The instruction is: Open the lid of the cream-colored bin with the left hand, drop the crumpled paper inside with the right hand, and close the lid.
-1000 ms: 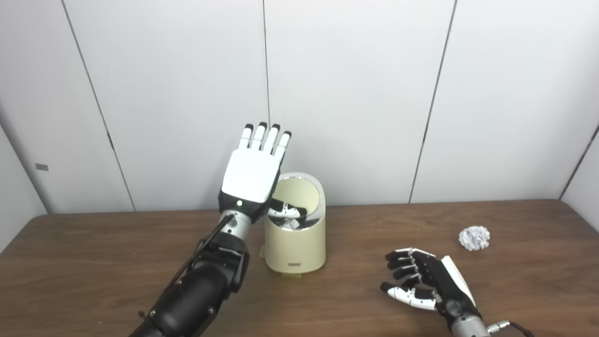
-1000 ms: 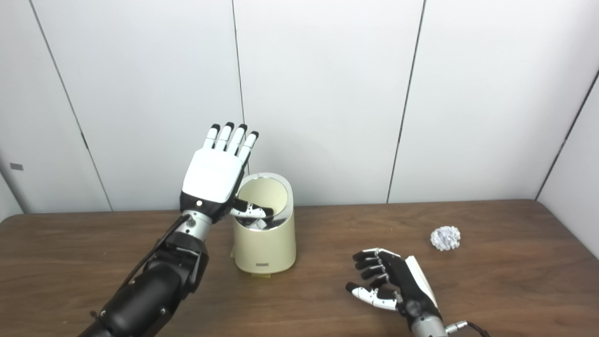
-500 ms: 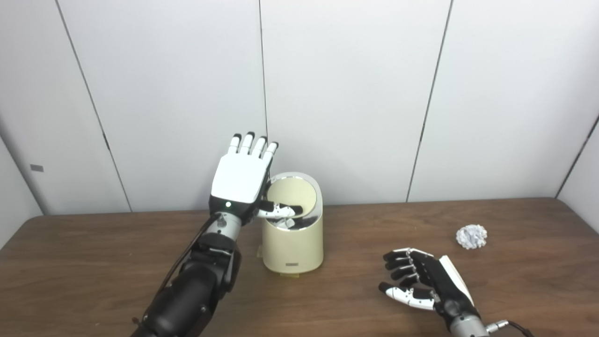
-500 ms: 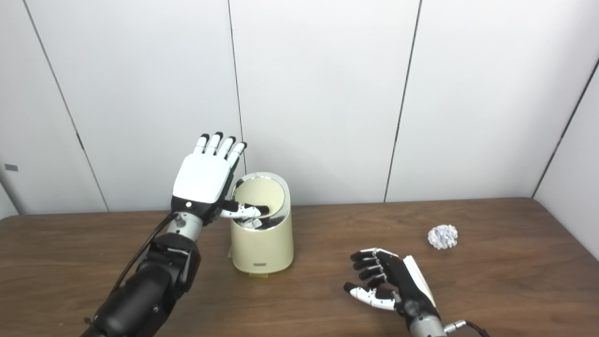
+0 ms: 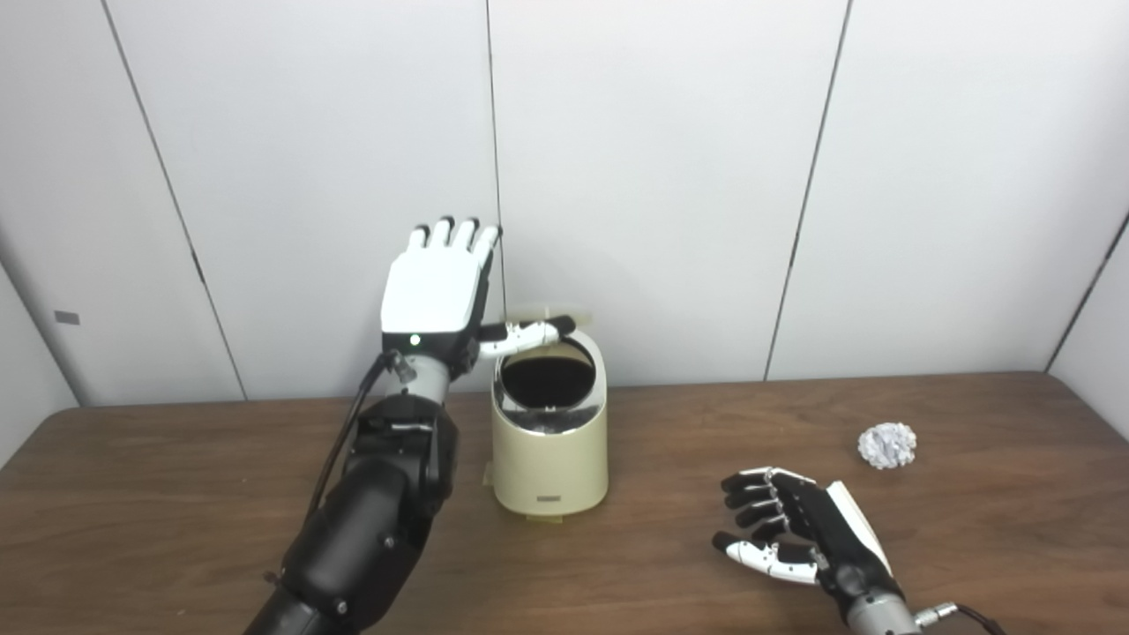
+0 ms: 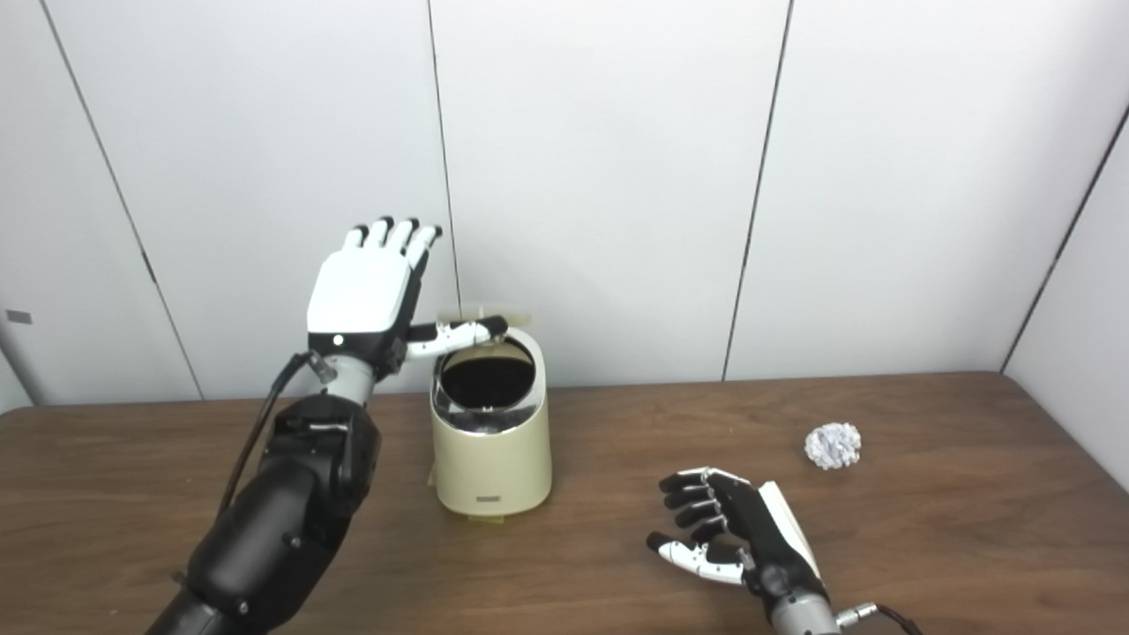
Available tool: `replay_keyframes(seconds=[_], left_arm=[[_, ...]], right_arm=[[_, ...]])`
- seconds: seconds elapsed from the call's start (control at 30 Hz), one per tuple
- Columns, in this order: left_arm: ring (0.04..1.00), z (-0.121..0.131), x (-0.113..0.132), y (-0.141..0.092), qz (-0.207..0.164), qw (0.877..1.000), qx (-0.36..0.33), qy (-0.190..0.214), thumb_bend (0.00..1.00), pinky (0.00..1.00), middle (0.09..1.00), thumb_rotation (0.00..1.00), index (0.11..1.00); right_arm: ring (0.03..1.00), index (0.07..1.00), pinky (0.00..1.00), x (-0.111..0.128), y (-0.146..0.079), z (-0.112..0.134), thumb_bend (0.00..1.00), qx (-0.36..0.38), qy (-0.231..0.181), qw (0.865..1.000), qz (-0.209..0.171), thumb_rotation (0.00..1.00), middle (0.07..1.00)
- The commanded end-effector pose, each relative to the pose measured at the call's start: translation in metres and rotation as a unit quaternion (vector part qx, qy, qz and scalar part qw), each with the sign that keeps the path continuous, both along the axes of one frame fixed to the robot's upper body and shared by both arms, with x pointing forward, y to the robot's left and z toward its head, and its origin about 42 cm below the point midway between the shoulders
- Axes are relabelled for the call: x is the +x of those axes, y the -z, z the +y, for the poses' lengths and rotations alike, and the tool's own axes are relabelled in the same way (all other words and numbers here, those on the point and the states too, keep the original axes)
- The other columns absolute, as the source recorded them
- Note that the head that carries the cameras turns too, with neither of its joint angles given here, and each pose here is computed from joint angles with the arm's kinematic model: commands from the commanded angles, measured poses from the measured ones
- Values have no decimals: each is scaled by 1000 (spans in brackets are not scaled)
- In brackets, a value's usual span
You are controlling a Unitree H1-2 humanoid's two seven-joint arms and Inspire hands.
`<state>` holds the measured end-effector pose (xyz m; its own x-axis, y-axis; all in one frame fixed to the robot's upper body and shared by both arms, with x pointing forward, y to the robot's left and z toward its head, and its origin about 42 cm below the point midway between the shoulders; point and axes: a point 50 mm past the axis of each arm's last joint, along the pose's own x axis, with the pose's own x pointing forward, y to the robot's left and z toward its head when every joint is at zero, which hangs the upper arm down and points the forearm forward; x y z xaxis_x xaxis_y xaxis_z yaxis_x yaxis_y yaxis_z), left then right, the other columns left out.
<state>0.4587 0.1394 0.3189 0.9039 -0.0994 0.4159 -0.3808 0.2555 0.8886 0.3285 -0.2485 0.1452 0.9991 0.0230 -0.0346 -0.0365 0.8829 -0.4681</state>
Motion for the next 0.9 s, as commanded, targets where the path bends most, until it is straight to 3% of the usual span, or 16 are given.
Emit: replay_keyframes(seconds=[0.0,0.17,0.23,0.27,0.33,0.4,0.5,0.57,0.63,0.7,0.77,0.87], left_arm=[[999,-1,-4,-46,-66,998,-24,7,834,1000,970,1000,978],[1000,7,-20,-71,-101,991,-81,17,868,1000,978,1000,981],[991,14,-29,-78,-104,988,-113,30,839,1000,973,1000,973],[972,18,-33,-80,-99,986,-128,37,809,963,963,1000,969],[879,27,-41,-83,-70,979,-179,64,716,740,926,1000,944],[835,38,-47,-81,-47,969,-224,93,629,670,896,961,907],[780,51,-53,-73,-47,948,-286,130,424,649,825,825,811],[774,63,-59,-62,-40,919,-349,180,333,651,815,733,803],[771,73,-63,-53,-36,898,-385,211,275,660,806,702,806],[770,83,-69,-40,-34,879,-414,234,286,675,796,730,801],[764,93,-75,-24,-32,862,-439,251,286,680,778,825,784],[762,106,-83,6,-23,844,-465,265,298,687,771,881,774]], right_arm=[[601,637,539,-1,6,0,352,-4,-12,1000,22,0,637],[600,632,543,0,7,-2,351,-4,-11,1000,22,0,633],[602,632,544,0,6,-2,349,-1,-10,1000,23,0,634],[602,632,543,0,7,-2,349,-1,-10,1000,21,0,634],[597,629,535,1,7,-3,347,-4,-12,1000,17,0,631],[594,629,533,1,8,-4,346,-7,-13,1000,13,0,629],[599,630,538,1,9,-5,352,-7,-10,1000,12,0,631],[602,631,539,1,7,-4,353,-1,-4,1000,14,0,635],[606,633,545,1,6,-3,353,3,0,1000,15,0,639],[610,634,546,1,6,-3,354,10,1,1000,11,0,641],[619,639,554,1,6,-3,351,15,2,1000,9,0,648],[618,639,550,1,5,-2,350,24,1,1000,0,0,649]])
